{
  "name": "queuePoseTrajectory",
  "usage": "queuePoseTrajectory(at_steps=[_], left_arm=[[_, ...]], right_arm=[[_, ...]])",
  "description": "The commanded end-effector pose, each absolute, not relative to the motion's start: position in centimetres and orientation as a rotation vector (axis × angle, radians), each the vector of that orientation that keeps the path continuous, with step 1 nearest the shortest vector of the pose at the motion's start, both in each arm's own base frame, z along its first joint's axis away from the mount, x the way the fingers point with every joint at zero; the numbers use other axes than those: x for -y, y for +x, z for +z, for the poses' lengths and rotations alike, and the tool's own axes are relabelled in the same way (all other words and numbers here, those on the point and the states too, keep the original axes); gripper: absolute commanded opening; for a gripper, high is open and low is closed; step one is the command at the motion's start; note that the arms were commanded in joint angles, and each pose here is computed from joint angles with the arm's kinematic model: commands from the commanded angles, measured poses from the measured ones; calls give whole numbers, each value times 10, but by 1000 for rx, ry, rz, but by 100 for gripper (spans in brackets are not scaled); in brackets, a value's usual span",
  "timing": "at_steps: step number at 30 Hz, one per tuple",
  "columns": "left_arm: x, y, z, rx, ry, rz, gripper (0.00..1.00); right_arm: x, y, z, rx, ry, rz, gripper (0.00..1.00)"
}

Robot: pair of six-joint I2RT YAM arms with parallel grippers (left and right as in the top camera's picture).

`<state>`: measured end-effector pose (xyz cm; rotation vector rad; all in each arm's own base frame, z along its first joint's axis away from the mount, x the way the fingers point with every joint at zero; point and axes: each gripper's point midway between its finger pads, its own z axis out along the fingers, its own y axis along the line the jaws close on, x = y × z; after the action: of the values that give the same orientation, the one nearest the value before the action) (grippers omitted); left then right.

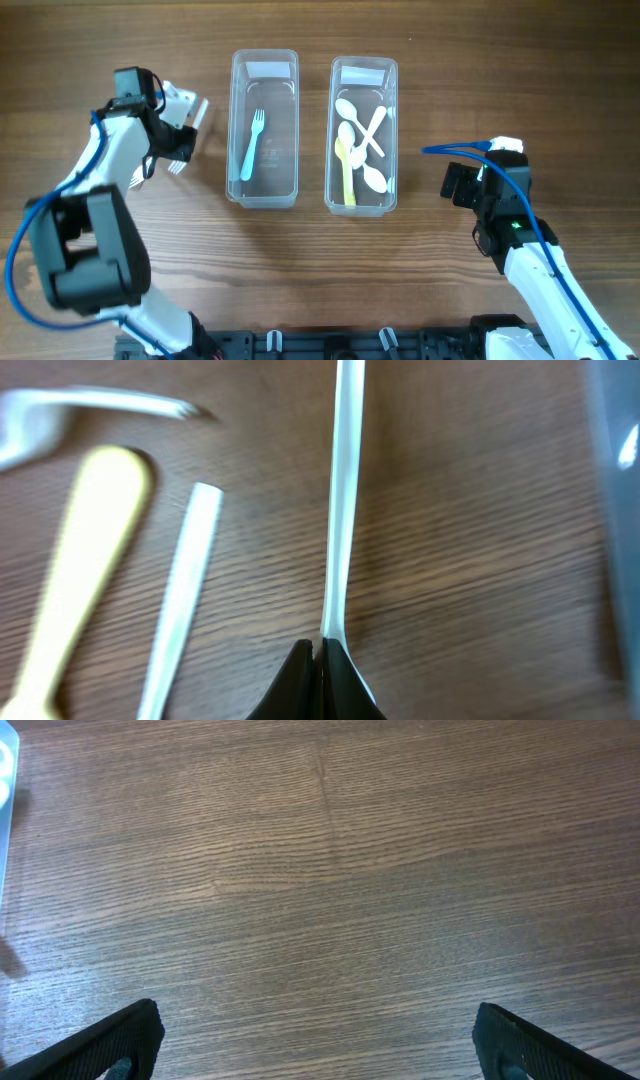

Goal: Pack container
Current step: 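Move the left gripper back over the remaining forks, then grasp a white fork by its handle with the left gripper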

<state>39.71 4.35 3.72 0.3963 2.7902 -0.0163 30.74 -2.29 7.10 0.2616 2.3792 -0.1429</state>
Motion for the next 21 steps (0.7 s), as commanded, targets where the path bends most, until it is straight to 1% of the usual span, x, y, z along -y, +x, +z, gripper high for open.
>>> queuePoseTrajectory(at_steps=[1,3,5,8,11,12,13,14,15,16,19,21], left_arm=[[-33,417,136,-2539,221,-5,4],[-7,412,192,-2403,140,-103,4],[48,400,221,-2320,254,-305,4],[96,389,209,-2365,337,-412,4],[124,387,177,-2472,312,-469,4],[125,389,166,-2505,288,-470,26],[125,390,162,-2514,287,-470,38],[125,391,160,-2516,288,-470,59],[125,392,163,-2503,289,-469,86],[126,395,168,-2481,293,-468,100],[116,401,188,-2410,275,-436,100],[86,404,201,-2383,192,-296,100]], right_arm=[[23,308,72,-2372,277,-142,100],[23,308,72,-2372,278,-142,100],[23,308,72,-2372,277,-142,100],[23,308,72,-2372,278,-142,100],[23,308,72,-2372,278,-142,100],[23,308,72,-2372,278,-142,100],[23,308,72,-2372,277,-142,100],[23,308,72,-2372,278,-142,100],[23,308,72,-2372,278,-142,100],[23,308,72,-2372,278,-142,100],[23,308,72,-2372,277,-142,100],[23,308,72,-2372,278,-142,100]])
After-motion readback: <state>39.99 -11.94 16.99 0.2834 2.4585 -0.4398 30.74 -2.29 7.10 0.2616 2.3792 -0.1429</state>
